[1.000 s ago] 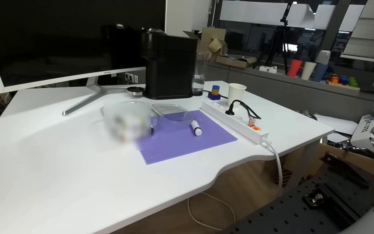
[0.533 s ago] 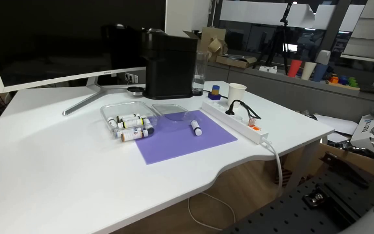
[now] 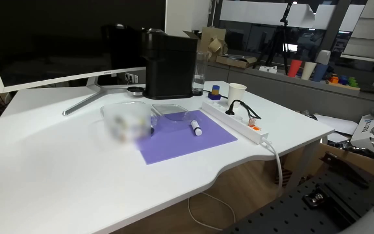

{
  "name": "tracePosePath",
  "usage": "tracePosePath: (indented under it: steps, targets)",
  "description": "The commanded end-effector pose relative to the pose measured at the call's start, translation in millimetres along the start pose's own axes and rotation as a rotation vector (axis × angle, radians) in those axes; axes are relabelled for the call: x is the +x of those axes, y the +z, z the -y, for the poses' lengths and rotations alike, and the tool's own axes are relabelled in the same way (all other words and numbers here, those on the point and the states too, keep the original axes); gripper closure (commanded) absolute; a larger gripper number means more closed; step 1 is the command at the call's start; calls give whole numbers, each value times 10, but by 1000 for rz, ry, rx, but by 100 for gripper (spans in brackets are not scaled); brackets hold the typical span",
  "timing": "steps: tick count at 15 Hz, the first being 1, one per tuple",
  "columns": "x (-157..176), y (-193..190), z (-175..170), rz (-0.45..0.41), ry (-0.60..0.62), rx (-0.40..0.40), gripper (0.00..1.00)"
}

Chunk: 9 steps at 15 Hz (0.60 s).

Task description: Close the box

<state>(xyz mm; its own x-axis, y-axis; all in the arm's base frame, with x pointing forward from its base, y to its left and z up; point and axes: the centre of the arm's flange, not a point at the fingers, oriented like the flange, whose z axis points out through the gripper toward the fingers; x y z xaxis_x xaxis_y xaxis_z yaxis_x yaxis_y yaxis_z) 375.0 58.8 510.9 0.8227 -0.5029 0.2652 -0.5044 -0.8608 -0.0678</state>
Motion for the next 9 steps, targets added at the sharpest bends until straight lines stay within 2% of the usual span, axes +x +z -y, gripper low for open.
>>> tracePosePath:
  steps: [1,5,9]
  targets:
    - [239,365,-403,-48,190,24,0]
    - [485,783,-725,-25,328,100,0]
    - [603,1228,-900,72,374,210,0]
